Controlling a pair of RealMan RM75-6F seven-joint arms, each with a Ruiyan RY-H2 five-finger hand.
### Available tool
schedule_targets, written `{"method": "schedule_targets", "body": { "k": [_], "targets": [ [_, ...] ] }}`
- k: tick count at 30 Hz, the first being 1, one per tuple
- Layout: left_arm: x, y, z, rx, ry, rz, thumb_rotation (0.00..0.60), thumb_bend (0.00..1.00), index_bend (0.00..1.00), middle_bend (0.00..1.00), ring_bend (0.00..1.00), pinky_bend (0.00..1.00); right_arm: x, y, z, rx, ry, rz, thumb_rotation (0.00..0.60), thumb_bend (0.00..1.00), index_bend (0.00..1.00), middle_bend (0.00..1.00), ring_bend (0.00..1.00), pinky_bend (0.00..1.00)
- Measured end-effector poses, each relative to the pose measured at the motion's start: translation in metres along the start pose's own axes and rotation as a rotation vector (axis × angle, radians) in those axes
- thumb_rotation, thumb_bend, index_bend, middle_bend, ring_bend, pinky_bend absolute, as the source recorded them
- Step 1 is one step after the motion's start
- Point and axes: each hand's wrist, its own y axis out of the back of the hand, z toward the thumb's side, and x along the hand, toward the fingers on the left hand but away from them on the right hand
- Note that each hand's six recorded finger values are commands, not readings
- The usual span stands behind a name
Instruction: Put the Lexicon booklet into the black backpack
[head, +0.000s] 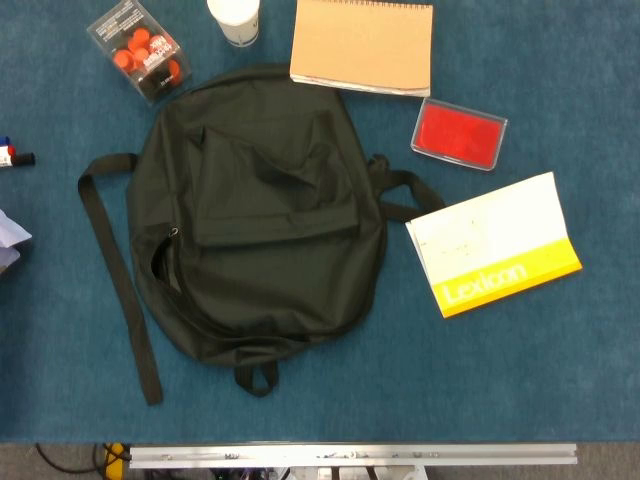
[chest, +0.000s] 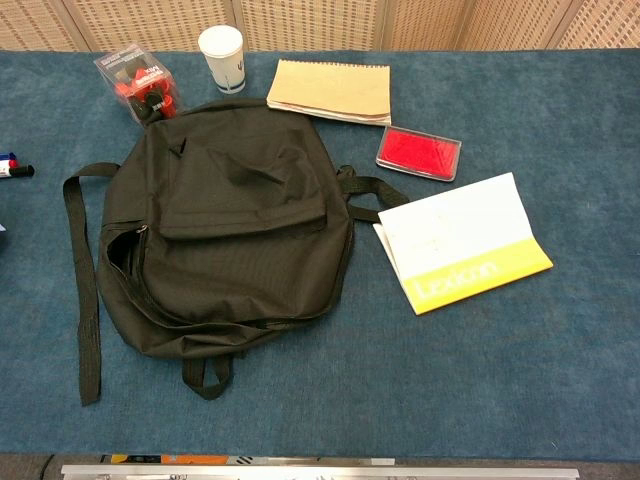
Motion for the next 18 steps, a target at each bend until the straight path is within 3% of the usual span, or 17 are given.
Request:
{"method": "schedule_targets", "body": {
  "k": [11, 18],
  "targets": [
    [-0.003, 0.002, 0.001, 0.000, 0.000, 0.008, 0.600, 0.22, 0.21, 0.17, 0.19, 0.03, -0.002, -0.002, 0.010, -0.002, 0.053, 0.027, 0.600, 0.14, 0.30, 0.37, 0.27, 0.36],
    [-0.007, 0.005, 0.000, -0.003, 0.000, 0.018, 0.600, 0.22, 0.21, 0.17, 0.19, 0.03, -0.005, -0.009, 0.027, 0.005, 0.141, 0.088, 0.600, 0.13, 0.30, 0.37, 0.27, 0.36]
  ]
}}
